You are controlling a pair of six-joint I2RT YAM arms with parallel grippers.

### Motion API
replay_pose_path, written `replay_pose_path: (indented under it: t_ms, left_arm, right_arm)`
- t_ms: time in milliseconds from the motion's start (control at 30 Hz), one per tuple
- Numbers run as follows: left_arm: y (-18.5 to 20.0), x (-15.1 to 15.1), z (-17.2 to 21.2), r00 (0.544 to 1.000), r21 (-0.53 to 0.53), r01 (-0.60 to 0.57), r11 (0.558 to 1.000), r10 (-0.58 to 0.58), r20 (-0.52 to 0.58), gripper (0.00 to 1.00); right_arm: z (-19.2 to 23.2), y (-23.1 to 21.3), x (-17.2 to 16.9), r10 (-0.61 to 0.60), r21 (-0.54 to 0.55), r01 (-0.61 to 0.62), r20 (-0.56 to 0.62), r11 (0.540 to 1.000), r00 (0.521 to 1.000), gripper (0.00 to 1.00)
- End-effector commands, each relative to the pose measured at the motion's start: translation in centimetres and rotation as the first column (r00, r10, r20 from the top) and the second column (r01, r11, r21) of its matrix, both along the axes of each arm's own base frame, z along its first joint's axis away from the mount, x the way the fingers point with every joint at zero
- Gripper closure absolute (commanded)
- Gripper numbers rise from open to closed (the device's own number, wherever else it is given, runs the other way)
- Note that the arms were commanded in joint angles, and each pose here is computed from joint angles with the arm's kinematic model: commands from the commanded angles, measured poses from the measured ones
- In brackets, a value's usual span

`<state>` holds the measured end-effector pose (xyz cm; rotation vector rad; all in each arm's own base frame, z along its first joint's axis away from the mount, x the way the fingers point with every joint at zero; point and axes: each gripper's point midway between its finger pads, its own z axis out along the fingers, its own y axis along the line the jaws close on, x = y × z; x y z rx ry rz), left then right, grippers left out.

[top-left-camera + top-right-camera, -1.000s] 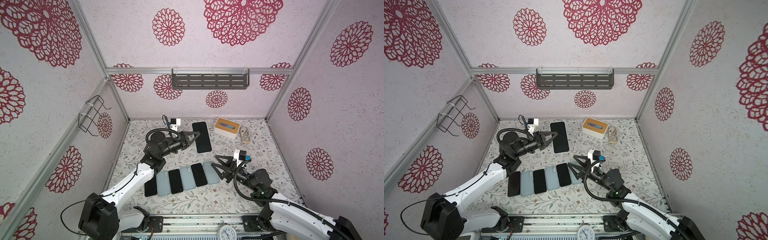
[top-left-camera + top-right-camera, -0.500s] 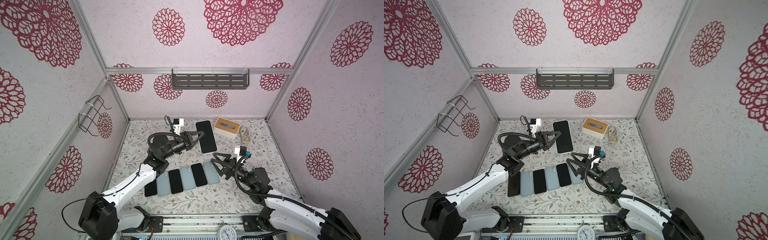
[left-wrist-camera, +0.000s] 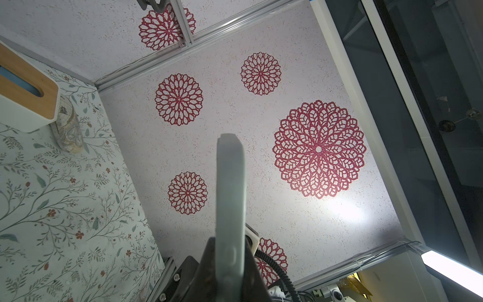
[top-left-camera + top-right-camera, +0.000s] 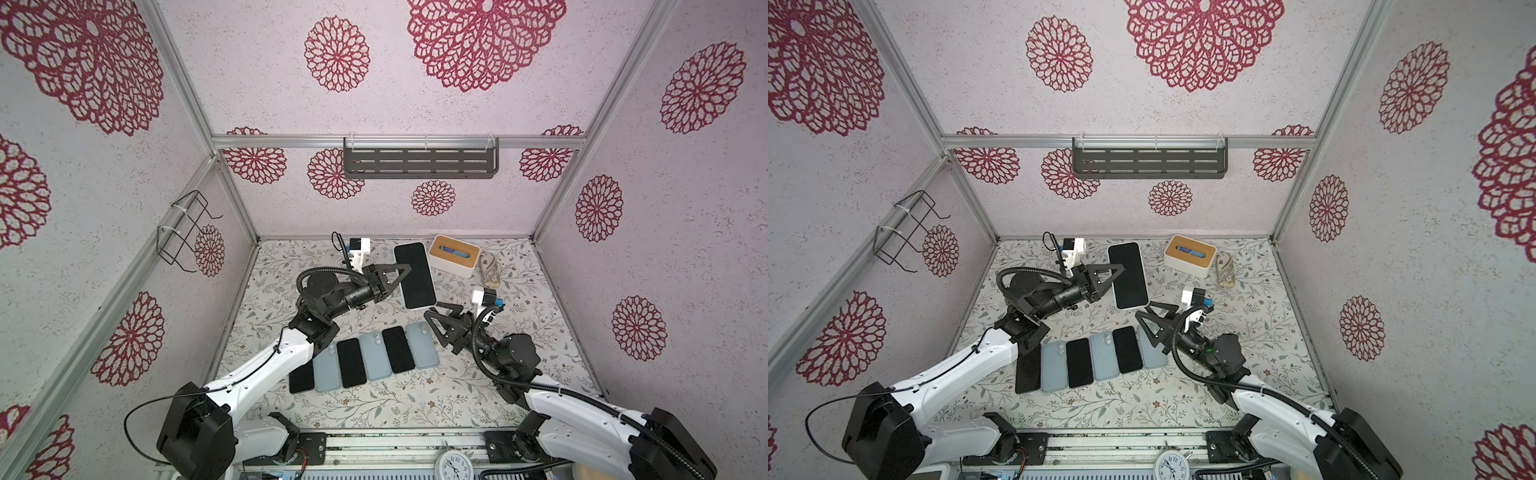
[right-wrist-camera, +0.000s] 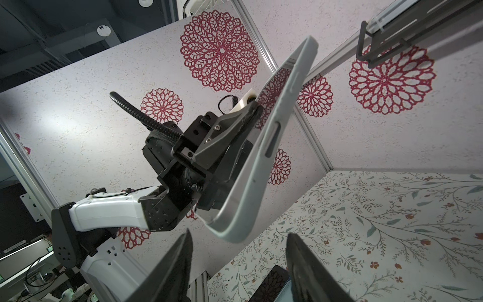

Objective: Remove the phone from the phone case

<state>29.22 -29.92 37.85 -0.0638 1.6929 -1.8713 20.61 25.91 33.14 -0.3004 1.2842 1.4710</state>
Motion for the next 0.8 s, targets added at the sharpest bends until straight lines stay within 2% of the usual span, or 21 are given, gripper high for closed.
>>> replay_pose_path:
  t_ms: [0, 767]
  left_arm:
    - [0.1, -1.1, 2.7, 0.995, -0.061, 0.012, 0.998, -0.006, 0.098, 1.00]
    - [-1.8, -3.2, 4.4, 0.985, -0.080, 0.082, 0.993, -0.069, 0.156, 1.00]
  right_arm:
    - [3.1, -0.8, -0.4, 0.003, 0.084, -0.008, 0.066, 0.996, 0.998, 0.41]
    - [2.3, -1.8, 1.2, -0.022, 0.110, 0.020, 0.021, 0.994, 1.000, 0.45]
